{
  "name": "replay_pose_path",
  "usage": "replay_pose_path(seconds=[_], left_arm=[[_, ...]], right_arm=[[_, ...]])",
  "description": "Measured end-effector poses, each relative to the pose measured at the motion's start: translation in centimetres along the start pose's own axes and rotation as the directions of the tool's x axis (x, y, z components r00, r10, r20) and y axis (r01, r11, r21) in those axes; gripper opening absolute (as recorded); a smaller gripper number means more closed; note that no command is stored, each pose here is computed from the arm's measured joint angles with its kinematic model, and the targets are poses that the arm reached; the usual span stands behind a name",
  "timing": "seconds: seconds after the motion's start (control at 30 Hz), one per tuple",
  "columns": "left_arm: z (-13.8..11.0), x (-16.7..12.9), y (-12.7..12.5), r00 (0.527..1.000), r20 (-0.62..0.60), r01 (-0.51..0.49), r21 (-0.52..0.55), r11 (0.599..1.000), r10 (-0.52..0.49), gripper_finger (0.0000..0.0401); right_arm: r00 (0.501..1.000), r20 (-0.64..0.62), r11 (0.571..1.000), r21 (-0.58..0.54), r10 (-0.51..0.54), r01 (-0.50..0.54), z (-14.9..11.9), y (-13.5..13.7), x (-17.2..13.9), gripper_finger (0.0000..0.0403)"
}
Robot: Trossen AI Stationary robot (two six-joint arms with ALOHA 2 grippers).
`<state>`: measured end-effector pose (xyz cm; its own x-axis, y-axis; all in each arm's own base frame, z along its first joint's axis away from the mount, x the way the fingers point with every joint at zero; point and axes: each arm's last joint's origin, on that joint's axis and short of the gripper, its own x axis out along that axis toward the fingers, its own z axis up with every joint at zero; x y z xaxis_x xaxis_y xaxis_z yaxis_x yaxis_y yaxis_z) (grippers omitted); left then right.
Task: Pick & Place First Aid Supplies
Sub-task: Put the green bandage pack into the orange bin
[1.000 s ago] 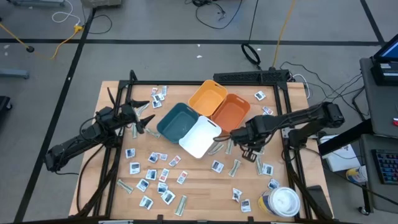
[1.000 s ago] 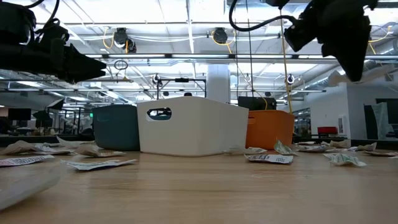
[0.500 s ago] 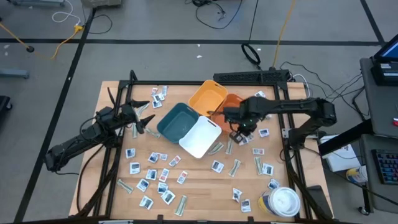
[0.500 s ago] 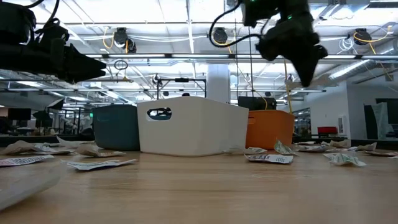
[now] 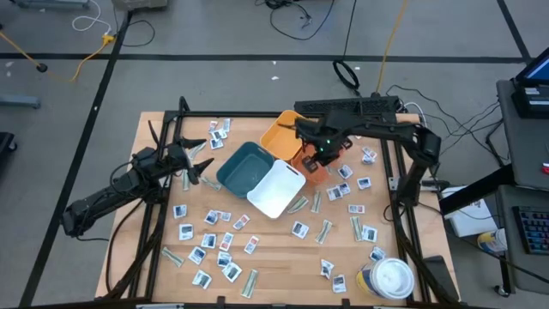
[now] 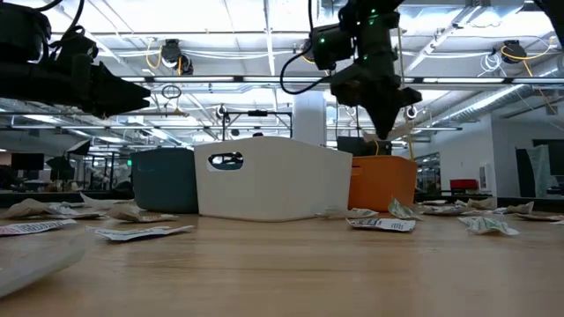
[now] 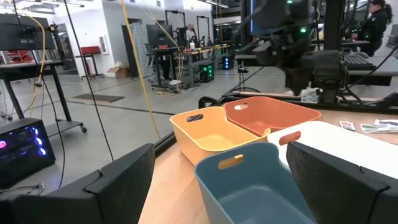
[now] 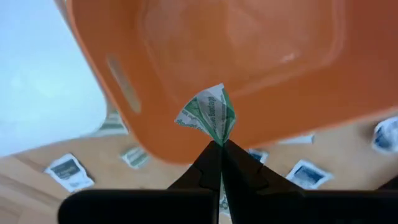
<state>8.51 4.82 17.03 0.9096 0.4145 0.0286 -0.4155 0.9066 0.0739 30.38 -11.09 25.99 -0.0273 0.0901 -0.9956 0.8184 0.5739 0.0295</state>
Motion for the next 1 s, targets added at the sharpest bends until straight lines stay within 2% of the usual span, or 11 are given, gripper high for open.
replay_pose_path(seconds=[0.13, 0.27, 0.6, 1.0], left_arm=[[0.0, 0.0, 0.0, 1.0, 0.0, 0.0, 0.0, 1.0, 0.0, 0.0367], [0.0, 0.0, 0.0, 1.0, 0.0, 0.0, 0.0, 1.0, 0.0, 0.0367], [0.0, 0.0, 0.0, 1.0, 0.0, 0.001, 0.0, 1.0, -0.001, 0.0367], [0.0, 0.0, 0.0, 1.0, 0.0, 0.002, 0.0, 1.0, -0.002, 0.0367]], right_arm=[[1.0, 0.018, 1.0, 0.008, 0.009, -0.009, 2.0, -1.1, 0.1, 0.0001], [0.996, 0.075, 0.999, -0.013, -0.043, 0.044, 3.5, -2.1, 0.5, 0.0001], [0.989, 0.099, 0.979, -0.161, -0.114, 0.129, 6.4, -1.4, 4.5, 0.0001], [0.988, 0.033, 0.965, -0.212, -0.149, 0.152, 6.0, -1.9, 8.5, 0.0001]])
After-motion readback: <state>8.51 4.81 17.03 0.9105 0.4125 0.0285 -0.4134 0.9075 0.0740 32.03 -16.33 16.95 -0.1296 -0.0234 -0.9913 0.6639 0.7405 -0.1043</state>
